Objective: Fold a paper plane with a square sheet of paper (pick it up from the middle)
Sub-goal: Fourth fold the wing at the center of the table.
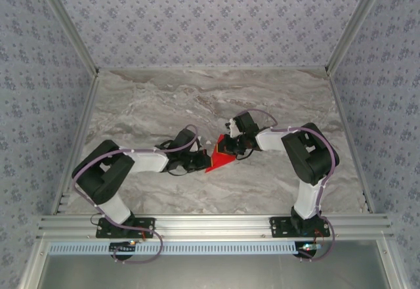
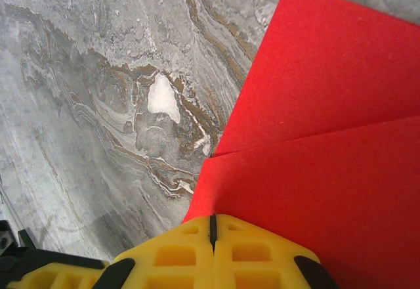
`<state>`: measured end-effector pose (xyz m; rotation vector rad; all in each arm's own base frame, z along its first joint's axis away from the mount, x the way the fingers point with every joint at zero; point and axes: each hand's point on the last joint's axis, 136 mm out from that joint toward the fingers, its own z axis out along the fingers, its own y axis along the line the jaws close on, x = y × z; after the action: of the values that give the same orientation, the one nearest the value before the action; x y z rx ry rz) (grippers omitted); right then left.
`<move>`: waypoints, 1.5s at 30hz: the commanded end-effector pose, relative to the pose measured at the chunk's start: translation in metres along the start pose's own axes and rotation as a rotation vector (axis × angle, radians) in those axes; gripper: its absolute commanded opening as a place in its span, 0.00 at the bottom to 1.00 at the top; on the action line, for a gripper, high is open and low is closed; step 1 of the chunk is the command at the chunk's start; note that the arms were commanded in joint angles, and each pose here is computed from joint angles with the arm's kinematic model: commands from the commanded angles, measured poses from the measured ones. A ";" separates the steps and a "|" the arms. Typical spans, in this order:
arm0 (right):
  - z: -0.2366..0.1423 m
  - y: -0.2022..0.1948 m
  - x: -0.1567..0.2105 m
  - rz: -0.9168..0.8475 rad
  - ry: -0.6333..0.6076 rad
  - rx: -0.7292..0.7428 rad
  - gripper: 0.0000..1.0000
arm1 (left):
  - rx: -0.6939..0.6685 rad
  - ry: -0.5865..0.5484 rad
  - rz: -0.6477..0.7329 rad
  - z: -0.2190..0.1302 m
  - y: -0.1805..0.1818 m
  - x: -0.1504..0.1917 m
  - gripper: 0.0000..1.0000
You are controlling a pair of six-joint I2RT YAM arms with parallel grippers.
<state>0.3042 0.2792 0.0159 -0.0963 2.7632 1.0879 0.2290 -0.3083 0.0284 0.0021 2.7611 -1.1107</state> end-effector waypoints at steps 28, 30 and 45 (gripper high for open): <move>0.003 0.028 0.045 -0.055 0.036 0.016 0.00 | -0.135 0.091 -0.011 0.008 0.035 0.023 0.00; 0.002 0.030 0.044 -0.056 0.029 0.013 0.00 | -0.136 0.090 -0.009 0.009 0.036 0.023 0.00; 0.014 -0.002 0.046 -0.010 0.046 0.122 0.00 | -0.156 0.092 -0.025 0.008 0.041 0.025 0.00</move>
<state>0.2559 0.3035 0.0198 -0.1857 2.7978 1.0601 0.2250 -0.3045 0.0187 0.0230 2.8053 -1.0648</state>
